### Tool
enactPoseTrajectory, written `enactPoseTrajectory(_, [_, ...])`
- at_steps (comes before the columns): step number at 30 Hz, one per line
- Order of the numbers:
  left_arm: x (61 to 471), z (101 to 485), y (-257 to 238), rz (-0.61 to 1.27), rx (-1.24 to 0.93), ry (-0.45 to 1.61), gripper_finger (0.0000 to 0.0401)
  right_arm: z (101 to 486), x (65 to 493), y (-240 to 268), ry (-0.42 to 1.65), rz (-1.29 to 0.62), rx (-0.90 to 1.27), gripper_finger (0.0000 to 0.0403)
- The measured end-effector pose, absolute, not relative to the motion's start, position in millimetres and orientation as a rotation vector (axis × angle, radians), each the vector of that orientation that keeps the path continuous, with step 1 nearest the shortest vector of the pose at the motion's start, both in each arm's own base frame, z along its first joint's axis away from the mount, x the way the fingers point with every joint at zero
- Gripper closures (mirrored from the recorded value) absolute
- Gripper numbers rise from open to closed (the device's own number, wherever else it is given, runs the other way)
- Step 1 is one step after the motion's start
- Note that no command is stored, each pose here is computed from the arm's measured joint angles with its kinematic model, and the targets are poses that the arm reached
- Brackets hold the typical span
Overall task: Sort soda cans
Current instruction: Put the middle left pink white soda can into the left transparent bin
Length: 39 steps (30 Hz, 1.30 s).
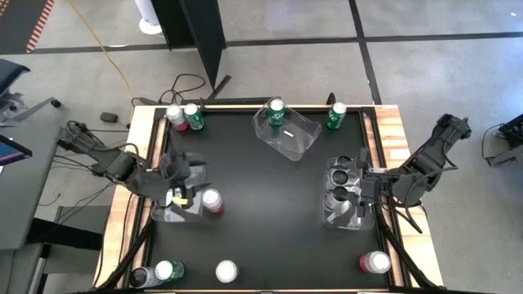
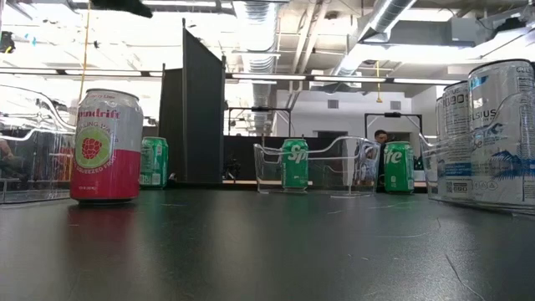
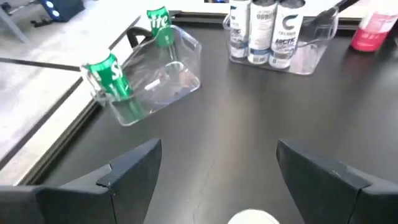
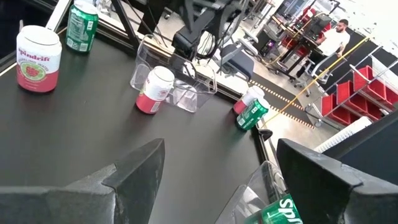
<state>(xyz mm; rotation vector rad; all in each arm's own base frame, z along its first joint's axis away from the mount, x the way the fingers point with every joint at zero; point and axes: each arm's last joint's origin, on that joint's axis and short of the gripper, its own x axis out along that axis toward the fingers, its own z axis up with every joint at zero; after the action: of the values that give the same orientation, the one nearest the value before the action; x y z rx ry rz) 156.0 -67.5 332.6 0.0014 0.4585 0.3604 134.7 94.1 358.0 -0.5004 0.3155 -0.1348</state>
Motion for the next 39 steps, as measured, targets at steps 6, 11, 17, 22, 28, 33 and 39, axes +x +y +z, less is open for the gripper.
enactPoseTrajectory(6, [163.6,290.1,-78.6,0.327,-0.035,0.470,0.0088,359.0,135.0,94.5,0.307,-0.135,-0.492,0.0074])
enactPoseTrajectory(11, [181.7,274.9,-85.4,0.352,-0.009,0.541,0.0088,359.7,135.3,94.7,0.301,-0.135,-0.493,0.0074])
enactPoseTrajectory(17, [213.9,283.8,-93.6,0.311,0.051,0.654,0.0083,359.9,135.3,94.7,0.300,-0.136,-0.492,0.0074])
enactPoseTrajectory(22, [219.8,284.9,-90.1,0.374,0.048,0.925,0.0066,359.8,135.3,94.7,0.301,-0.136,-0.492,0.0074])
enactPoseTrajectory(28, [218.7,280.2,-93.7,0.332,-0.029,1.058,0.0051,359.1,135.0,94.4,0.307,-0.136,-0.495,0.0074])
enactPoseTrajectory(33, [217.1,276.1,-93.2,0.343,-0.049,1.076,0.0048,359.1,135.0,94.4,0.306,-0.136,-0.492,0.0074])
enactPoseTrajectory(39, [218.9,275.9,-88.8,0.366,-0.074,1.076,0.0047,359.1,135.0,94.4,0.306,-0.136,-0.492,0.0074])
